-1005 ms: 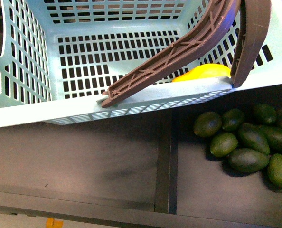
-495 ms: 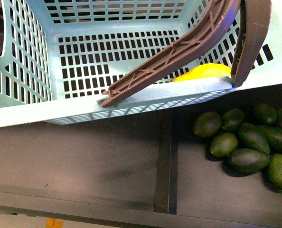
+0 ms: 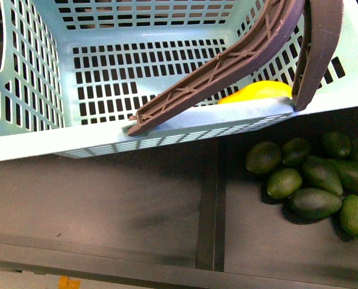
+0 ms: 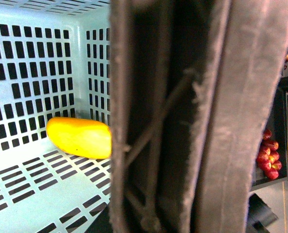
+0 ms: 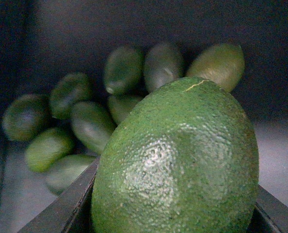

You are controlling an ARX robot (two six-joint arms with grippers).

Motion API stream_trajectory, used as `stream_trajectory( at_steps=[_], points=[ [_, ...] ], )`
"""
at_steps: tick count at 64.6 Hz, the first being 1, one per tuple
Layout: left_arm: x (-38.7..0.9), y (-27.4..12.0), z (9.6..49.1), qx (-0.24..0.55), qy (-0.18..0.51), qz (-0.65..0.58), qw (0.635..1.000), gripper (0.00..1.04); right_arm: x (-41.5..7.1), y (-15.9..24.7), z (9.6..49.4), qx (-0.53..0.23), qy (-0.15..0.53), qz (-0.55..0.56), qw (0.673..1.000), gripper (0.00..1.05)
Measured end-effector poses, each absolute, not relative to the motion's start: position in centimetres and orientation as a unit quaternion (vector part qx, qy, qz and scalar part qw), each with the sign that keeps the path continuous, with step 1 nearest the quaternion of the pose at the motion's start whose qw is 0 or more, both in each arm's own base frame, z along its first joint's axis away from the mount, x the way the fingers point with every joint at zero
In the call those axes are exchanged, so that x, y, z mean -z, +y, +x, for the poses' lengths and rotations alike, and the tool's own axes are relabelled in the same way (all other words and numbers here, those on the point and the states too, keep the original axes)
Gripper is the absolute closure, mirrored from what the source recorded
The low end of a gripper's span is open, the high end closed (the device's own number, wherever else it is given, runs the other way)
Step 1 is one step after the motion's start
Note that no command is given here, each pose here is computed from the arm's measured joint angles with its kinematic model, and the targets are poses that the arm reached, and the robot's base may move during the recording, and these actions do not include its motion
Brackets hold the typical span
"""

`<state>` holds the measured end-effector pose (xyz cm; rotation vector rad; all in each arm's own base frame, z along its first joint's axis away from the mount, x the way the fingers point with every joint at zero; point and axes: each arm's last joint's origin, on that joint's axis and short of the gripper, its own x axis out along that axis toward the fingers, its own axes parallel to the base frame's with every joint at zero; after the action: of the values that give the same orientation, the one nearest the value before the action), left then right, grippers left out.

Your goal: Pick mango and avocado into basket

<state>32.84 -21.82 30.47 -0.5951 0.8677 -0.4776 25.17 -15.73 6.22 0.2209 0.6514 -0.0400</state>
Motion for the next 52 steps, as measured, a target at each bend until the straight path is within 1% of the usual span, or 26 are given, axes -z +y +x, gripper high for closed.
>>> stream_trajectory(
  at_steps=[11,19,24,27,31,44,52],
  points=[
    [-30.5,-21.8,32.8,0.226,0.410,-0.281,0.838,0.91,-11.9,-15.2,24.1,-0.001,0.253,0.087,0.964,0.46],
    [-30.5,-21.8,32.8,0.226,0.410,-0.281,0.838,0.91,-16.4,-13.3,23.8,-0.009,0.198,0.061,0.978,0.46],
    [-30.5,-21.8,32.8,0.226,0.410,-0.281,0.838,0.91,-19.0,-11.0,23.7,-0.024,0.165,0.050,0.985,0.47],
    [-30.5,-21.8,32.8,0.226,0.410,-0.281,0.838,0.91,-20.9,-8.5,23.8,-0.041,0.140,0.042,0.988,0.47],
    [-30.5,-21.8,32.8,0.226,0.410,-0.281,0.838,0.91,-22.3,-5.5,24.0,-0.065,0.119,0.036,0.990,0.47],
    [-30.5,-21.8,32.8,0.226,0.410,-0.281,0.838,0.91,-23.6,1.5,25.5,-0.100,0.094,0.023,0.990,0.47],
    [-30.5,-21.8,32.8,0.226,0.410,-0.281,0.838,0.91,-23.7,5.1,26.6,-0.106,0.081,0.015,0.991,0.47]
  ],
)
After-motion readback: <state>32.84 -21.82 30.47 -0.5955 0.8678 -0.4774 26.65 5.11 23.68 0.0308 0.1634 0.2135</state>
